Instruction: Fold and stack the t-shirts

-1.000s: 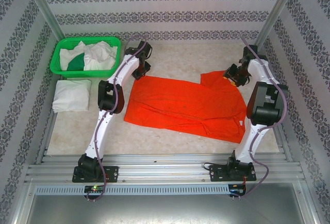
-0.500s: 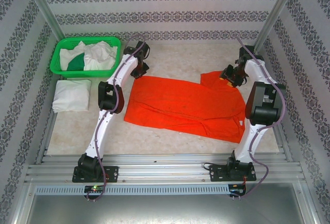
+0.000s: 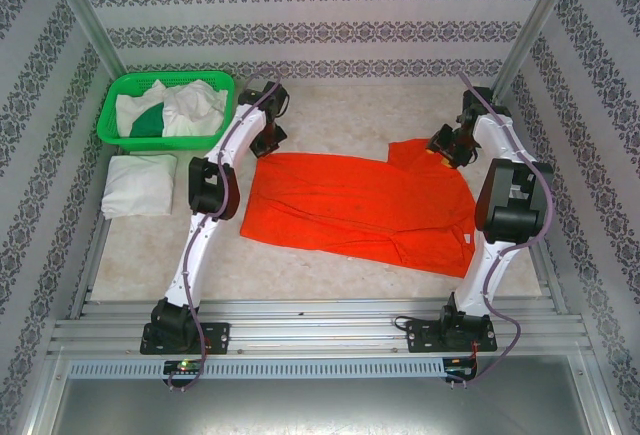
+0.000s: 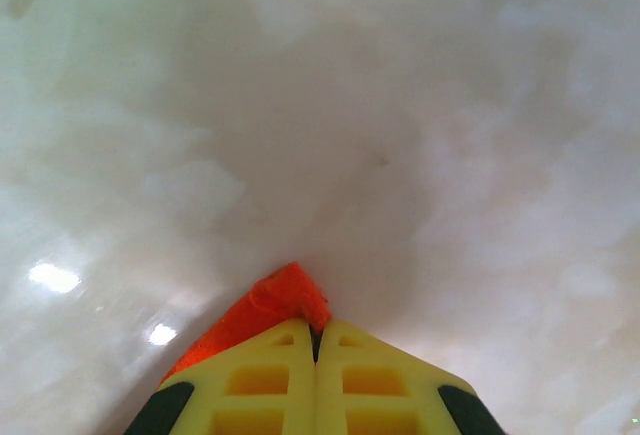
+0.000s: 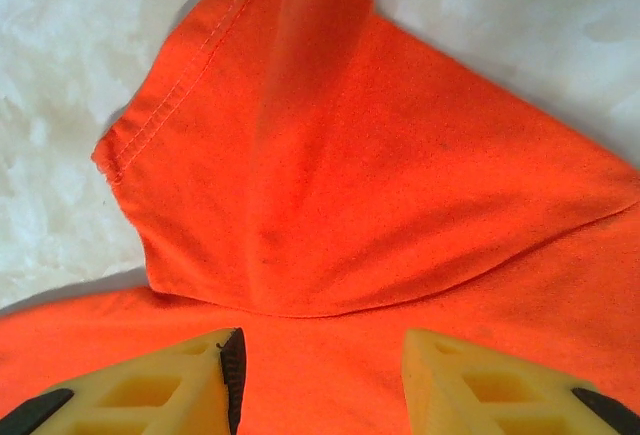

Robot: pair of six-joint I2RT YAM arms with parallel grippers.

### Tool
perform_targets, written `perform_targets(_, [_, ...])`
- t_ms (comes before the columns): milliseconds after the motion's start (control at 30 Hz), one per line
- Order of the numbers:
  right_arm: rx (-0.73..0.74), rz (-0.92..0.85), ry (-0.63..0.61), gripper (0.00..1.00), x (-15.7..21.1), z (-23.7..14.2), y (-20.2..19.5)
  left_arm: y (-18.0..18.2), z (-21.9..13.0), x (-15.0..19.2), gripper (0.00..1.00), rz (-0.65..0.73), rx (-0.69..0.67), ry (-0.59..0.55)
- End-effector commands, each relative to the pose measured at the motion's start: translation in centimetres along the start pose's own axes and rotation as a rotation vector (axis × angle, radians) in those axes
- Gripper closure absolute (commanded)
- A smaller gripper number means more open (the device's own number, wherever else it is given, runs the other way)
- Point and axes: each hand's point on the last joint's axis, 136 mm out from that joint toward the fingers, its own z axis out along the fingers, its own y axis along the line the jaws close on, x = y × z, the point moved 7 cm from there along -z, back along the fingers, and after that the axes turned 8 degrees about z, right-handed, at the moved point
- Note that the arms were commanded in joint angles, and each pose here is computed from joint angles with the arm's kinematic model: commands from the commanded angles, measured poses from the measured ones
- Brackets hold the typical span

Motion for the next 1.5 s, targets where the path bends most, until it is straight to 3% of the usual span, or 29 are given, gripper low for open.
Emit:
perform_targets(0, [0.051,0.007,-0.067,0.54,-0.8,-0.7,0.0,2.1,-1.4,1.5,1.00,0.030,-0.095,0.069])
perform_targets(233, [0.095,-0.010,-0.062,0.58,-2.6,1.4,0.6,2.4,-3.2,1.5,1.00,0.015,-0.072,0.042])
perform_targets(400, [0.119,-0.020,-0.042,0.69,-3.8,3.3,1.3,2.1,-2.7,1.3,1.00,-0.003,-0.053,0.050])
perform_targets(633, [0.121,-0.009,-0.003,0.70,-3.9,5.4,2.0,1.8,-1.9,1.3,1.00,-0.015,-0.043,0.065])
perform_targets(800, [0.163,0.013,0.013,0.75,-3.4,6.2,1.3,1.7,-1.8,1.3,1.00,-0.022,-0.032,0.067])
perform_targets(967, [0.169,-0.016,0.023,0.74,-3.2,6.8,1.4,1.6,-1.6,1.2,1.00,-0.027,-0.025,0.071])
perform_targets(1033, [0.144,-0.020,0.027,0.67,-3.2,6.7,1.8,1.6,-1.5,1.2,1.00,-0.026,-0.023,0.071])
perform_targets(1267, [0.079,-0.031,-0.061,0.56,-3.5,3.0,2.5,1.6,-1.4,1.2,1.00,-0.023,-0.020,0.079])
perform_targets(1367, [0.095,-0.021,-0.084,0.56,-3.2,2.2,1.4,1.5,-1.3,1.2,1.00,-0.023,-0.015,0.081])
perform_targets(1467, [0.108,-0.019,-0.076,0.64,-3.0,2.5,0.6,1.4,-1.2,1.3,1.00,-0.021,-0.010,0.084])
